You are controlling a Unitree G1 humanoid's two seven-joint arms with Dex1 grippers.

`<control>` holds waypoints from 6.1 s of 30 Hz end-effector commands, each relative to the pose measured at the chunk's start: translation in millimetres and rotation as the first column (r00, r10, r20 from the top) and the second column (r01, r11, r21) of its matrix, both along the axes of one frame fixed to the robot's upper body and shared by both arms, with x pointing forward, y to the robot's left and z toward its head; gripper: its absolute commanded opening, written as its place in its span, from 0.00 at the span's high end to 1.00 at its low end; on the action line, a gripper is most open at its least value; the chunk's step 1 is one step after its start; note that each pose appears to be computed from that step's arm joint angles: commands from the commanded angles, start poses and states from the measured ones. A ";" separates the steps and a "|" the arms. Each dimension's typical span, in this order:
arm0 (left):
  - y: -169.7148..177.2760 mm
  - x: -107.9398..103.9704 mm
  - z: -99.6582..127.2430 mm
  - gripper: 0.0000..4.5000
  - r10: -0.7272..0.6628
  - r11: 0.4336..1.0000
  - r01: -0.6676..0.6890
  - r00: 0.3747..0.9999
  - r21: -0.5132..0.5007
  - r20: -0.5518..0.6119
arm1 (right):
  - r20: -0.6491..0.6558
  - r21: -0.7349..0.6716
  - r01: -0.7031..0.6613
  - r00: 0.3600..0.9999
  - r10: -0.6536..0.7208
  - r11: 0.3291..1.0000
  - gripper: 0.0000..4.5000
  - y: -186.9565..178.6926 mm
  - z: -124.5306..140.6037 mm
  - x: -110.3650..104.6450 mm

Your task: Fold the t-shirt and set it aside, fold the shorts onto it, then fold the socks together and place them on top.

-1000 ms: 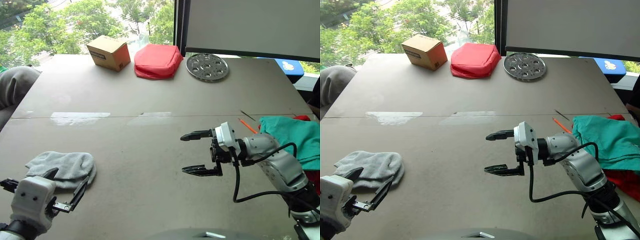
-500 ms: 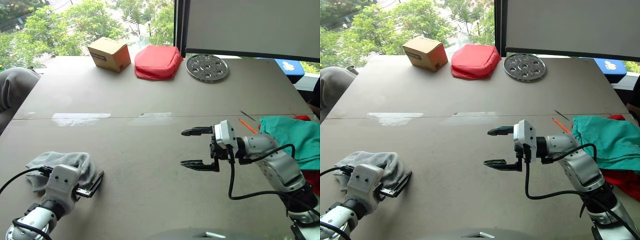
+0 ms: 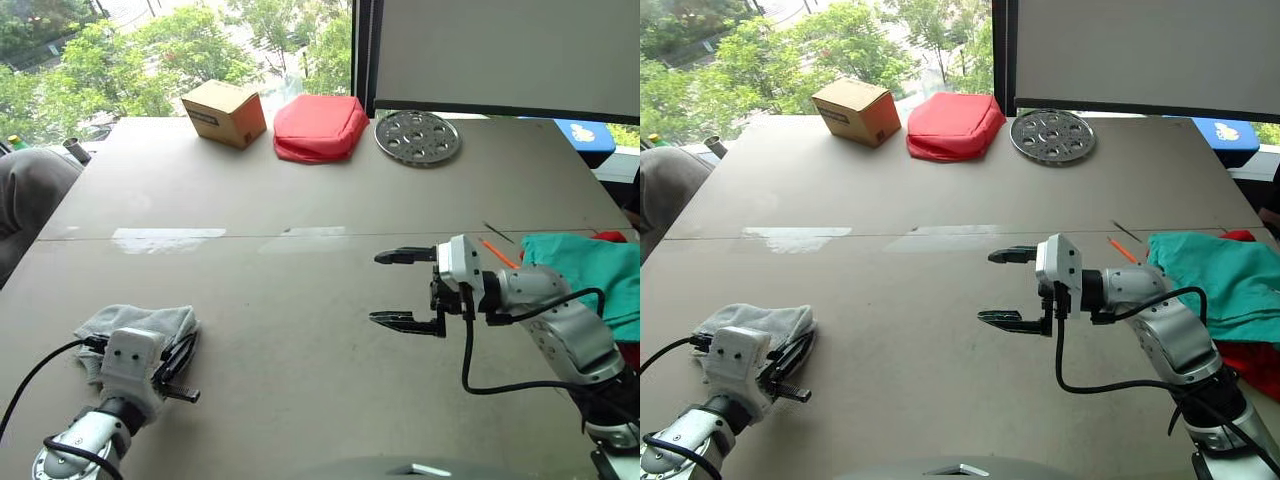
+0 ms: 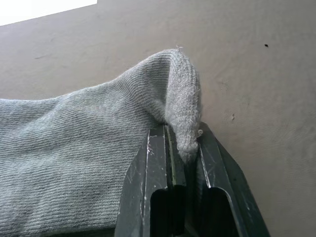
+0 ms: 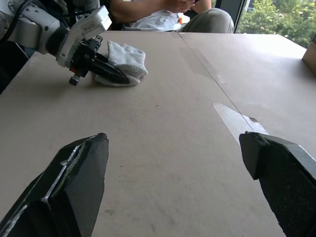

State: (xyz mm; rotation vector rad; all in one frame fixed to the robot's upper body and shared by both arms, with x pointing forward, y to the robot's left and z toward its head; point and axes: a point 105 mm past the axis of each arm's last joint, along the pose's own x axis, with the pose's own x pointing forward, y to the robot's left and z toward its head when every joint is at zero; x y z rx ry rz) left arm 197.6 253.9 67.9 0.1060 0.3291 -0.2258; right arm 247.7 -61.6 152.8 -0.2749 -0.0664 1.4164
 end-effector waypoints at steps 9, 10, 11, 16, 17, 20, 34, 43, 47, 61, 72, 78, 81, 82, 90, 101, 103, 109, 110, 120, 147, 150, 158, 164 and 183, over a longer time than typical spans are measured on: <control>-123.6 79.3 17.4 0.99 -0.302 0.949 0.294 0.951 -0.110 -0.061 | 0.075 -0.036 0.165 0.984 -0.162 0.986 0.00 -31.0 15.4 7.1; -136.0 81.9 16.9 0.99 -0.334 0.939 0.324 0.940 -0.119 -0.074 | 0.077 -0.042 0.182 0.981 -0.178 0.982 0.00 -34.8 16.2 7.0; -150.1 83.9 16.2 0.99 -0.371 0.924 0.359 0.924 -0.133 -0.088 | 0.079 -0.051 0.199 0.978 -0.194 0.979 0.00 -39.0 16.8 6.7; -196.2 87.3 14.6 0.99 -0.461 0.882 0.433 0.875 -0.184 -0.148 | 0.072 -0.074 0.252 0.966 -0.247 0.965 0.00 -50.4 19.1 1.6; -200.1 88.6 16.4 0.99 -0.469 0.878 0.441 0.871 -0.187 -0.144 | 0.071 -0.075 0.260 0.964 -0.255 0.963 0.00 -51.7 19.5 0.8; -197.8 87.0 27.7 0.75 -0.492 0.857 0.458 0.863 -0.237 -0.115 | 0.059 -0.080 0.277 0.960 -0.273 0.958 0.00 -53.8 18.8 -2.9; -66.6 76.5 97.3 0.35 -0.460 0.796 0.427 0.887 -0.429 0.031 | -0.240 -0.130 0.427 0.862 -0.446 0.895 0.00 -17.3 -36.8 33.3; -53.1 85.8 76.9 0.35 -0.404 0.823 0.320 0.910 -0.469 -0.090 | -0.463 -0.110 0.463 0.759 -0.458 0.879 0.00 9.8 -33.4 48.9; -59.1 92.4 64.9 0.35 -0.375 0.835 0.266 0.916 -0.482 -0.143 | -0.473 -0.124 0.463 0.750 -0.463 0.877 0.00 16.0 -34.3 49.9; -76.8 99.1 45.8 0.35 -0.346 0.861 0.203 0.906 -0.466 -0.244 | -0.513 -0.129 0.477 0.718 -0.470 0.869 0.00 22.0 -33.3 51.0; -83.8 103.6 42.0 0.82 -0.353 0.853 0.212 0.907 -0.476 -0.230 | -0.511 -0.144 0.488 0.709 -0.487 0.861 0.99 20.7 -38.8 56.7; -76.7 92.0 59.2 0.98 -0.380 0.826 0.253 0.910 -0.503 -0.168 | -0.508 -0.093 0.451 0.746 -0.431 0.888 1.00 20.7 -21.9 49.1; -73.4 82.7 65.8 0.98 -0.396 0.813 0.274 0.907 -0.514 -0.144 | -0.507 -0.079 0.426 0.762 -0.404 0.901 1.00 22.1 -16.3 44.1; -72.2 80.4 66.4 0.98 -0.398 0.812 0.275 0.906 -0.515 -0.142 | -0.506 -0.080 0.419 0.765 -0.399 0.904 1.00 22.2 -15.5 42.6; -76.0 75.0 48.5 0.98 -0.402 0.839 0.287 0.899 -0.462 -0.171 | -0.486 -0.160 0.433 0.748 -0.452 0.887 1.00 13.5 -36.5 35.3; -74.6 81.9 42.6 0.98 -0.423 0.850 0.348 0.899 -0.394 -0.117 | -0.477 -0.166 0.469 0.732 -0.486 0.868 1.00 6.3 -48.0 25.2; -71.2 81.8 31.5 0.98 -0.407 0.867 0.326 0.899 -0.378 -0.158 | -0.479 -0.178 0.468 0.727 -0.492 0.865 1.00 7.7 -54.4 24.5; -69.2 78.3 16.8 0.81 -0.405 0.872 0.310 0.892 -0.378 -0.203 | -0.411 -0.208 0.515 0.726 -0.552 0.832 0.93 0.5 -67.9 39.6; -68.5 77.9 17.0 0.73 -0.403 0.870 0.306 0.893 -0.386 -0.201 | -0.403 -0.199 0.526 0.725 -0.559 0.827 0.85 -1.8 -66.5 42.8; -46.3 54.8 44.3 0.21 -0.360 0.790 0.219 0.922 -0.573 -0.144 | -0.304 0.017 0.404 0.873 -0.381 0.914 0.34 -17.9 -24.1 14.5; -77.5 111.3 26.7 0.20 -0.152 0.944 0.120 0.985 -0.307 -0.084 | -0.119 0.052 0.369 0.925 -0.361 0.928 0.01 -56.0 -14.6 -23.0; -88.0 114.1 15.4 0.20 -0.187 0.944 0.151 0.978 -0.293 -0.096 | -0.114 0.054 0.373 0.924 -0.365 0.926 0.01 -56.3 -14.3 -22.3; -108.3 113.9 -13.0 0.37 -0.298 0.930 0.262 0.948 -0.257 -0.114 | -0.108 0.048 0.388 0.918 -0.381 0.920 0.00 -56.2 -13.7 -25.6; -103.4 111.5 -27.2 0.84 -0.309 0.936 0.279 0.944 -0.216 -0.119 | -0.106 0.046 0.408 0.910 -0.402 0.912 0.00 -56.5 -13.6 -26.3; -7.9 132.1 76.1 1.00 -0.225 0.971 0.209 0.964 0.119 0.139 | -0.094 0.054 0.403 0.913 -0.397 0.914 0.00 -49.7 -9.7 -15.0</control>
